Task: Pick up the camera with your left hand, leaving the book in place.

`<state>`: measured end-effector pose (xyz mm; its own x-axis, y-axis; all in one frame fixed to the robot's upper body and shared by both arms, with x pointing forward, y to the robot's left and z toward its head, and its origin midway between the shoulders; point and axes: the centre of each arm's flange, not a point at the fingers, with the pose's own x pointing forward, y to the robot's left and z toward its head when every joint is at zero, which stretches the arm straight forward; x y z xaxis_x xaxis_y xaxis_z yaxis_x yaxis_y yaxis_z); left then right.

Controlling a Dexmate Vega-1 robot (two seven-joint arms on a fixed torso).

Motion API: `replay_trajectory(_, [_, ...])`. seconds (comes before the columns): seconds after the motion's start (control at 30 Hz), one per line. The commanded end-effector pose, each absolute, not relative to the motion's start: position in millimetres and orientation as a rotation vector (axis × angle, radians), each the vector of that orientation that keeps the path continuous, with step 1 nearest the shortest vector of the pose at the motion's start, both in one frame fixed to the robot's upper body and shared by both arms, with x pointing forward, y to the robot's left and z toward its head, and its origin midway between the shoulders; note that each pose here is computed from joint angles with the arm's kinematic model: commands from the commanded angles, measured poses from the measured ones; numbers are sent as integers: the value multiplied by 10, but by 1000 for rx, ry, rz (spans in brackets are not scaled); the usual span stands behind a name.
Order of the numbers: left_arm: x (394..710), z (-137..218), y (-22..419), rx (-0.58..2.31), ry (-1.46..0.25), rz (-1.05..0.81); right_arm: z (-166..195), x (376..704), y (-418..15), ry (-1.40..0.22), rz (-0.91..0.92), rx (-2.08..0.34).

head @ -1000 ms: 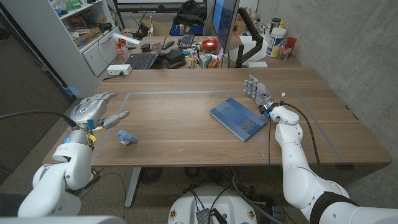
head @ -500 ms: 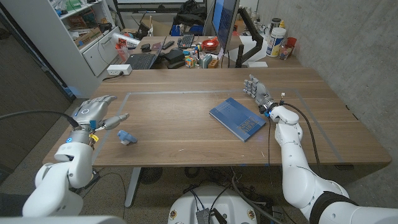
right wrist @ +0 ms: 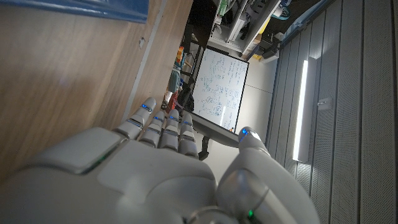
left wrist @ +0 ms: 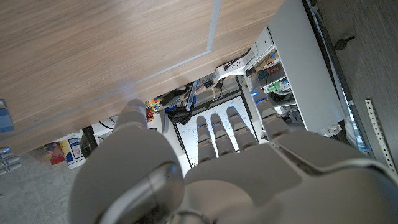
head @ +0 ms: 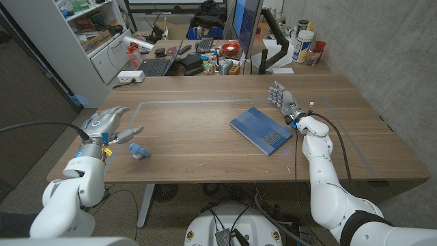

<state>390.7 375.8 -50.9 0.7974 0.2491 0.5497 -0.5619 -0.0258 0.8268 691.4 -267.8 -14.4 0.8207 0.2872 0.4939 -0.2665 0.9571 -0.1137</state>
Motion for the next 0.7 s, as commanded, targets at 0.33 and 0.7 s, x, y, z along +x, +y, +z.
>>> replay_trajectory(0.33, [3868, -658, 3706, 1437, -168, 630, -114, 6902, -2711, -533, 301, -48])
replay_trajectory(0.7, [3881, -644, 3710, 1468, -147, 617, -103, 6902, -2710, -536, 298, -47])
